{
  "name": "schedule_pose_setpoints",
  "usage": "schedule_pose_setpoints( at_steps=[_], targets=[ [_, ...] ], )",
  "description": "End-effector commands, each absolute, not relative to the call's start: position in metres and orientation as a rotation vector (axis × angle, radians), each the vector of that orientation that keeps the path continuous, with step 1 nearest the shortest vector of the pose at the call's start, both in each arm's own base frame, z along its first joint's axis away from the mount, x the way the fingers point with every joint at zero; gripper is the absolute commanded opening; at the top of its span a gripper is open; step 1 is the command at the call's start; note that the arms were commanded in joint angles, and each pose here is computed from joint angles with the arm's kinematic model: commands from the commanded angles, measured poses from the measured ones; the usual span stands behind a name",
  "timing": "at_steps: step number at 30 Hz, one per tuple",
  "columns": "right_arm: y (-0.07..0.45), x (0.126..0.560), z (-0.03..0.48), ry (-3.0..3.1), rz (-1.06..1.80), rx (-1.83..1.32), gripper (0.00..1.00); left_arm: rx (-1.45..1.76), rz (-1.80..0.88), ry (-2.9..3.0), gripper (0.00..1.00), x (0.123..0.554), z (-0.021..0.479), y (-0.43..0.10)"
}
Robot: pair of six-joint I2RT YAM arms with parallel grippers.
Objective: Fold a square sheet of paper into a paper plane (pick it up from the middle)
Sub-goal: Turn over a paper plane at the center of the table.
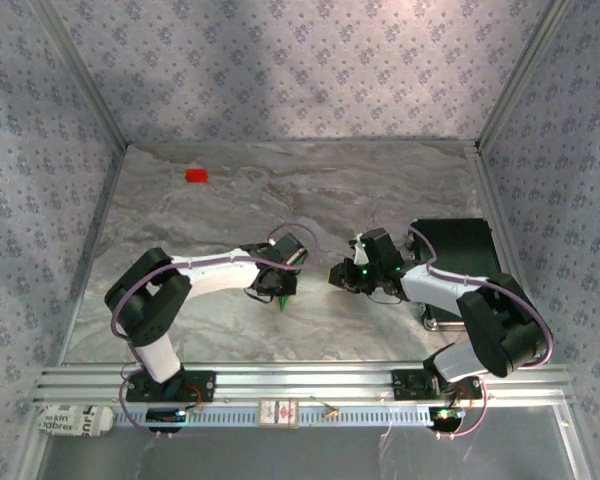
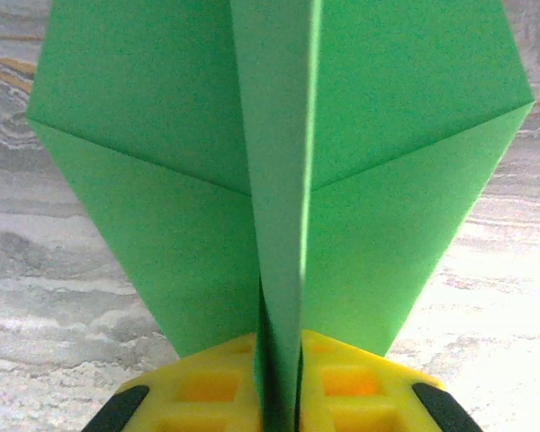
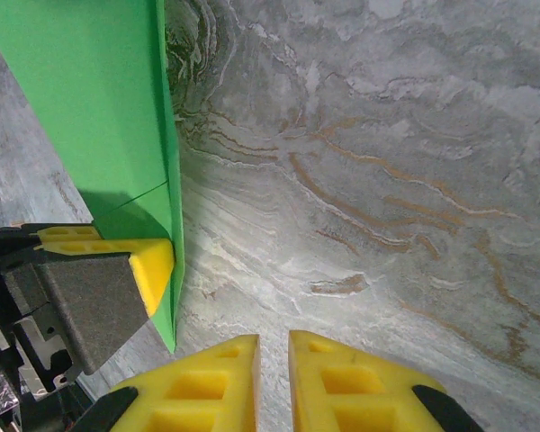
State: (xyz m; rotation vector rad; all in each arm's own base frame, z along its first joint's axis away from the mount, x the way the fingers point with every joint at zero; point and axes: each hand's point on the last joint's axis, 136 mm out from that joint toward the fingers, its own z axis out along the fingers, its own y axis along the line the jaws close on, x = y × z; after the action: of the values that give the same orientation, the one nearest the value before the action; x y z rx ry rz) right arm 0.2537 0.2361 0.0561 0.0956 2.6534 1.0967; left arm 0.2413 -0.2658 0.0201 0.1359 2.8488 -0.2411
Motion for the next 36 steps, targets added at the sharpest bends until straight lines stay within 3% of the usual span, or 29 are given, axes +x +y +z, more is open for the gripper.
schedule_pose_setpoints(
  at_steps=[1, 18, 36],
  targets=[
    [0.235, 0.254, 0.057, 2.656, 1.068, 0.091, 0.17, 0.183, -0.100, 2.892, 0.15, 0.233, 0.010, -0.254],
    [0.215, 0.255, 0.065, 2.620, 1.014, 0.137, 0.18, 0.100, 0.118, 2.912, 0.31, 0.231, 0.000, -0.247],
    [0.206, 0.258, 0.070, 2.595, 1.023, 0.145, 0.18, -0.048, 0.042, 2.873, 0.35, 0.240, 0.020, -0.265]
  ],
)
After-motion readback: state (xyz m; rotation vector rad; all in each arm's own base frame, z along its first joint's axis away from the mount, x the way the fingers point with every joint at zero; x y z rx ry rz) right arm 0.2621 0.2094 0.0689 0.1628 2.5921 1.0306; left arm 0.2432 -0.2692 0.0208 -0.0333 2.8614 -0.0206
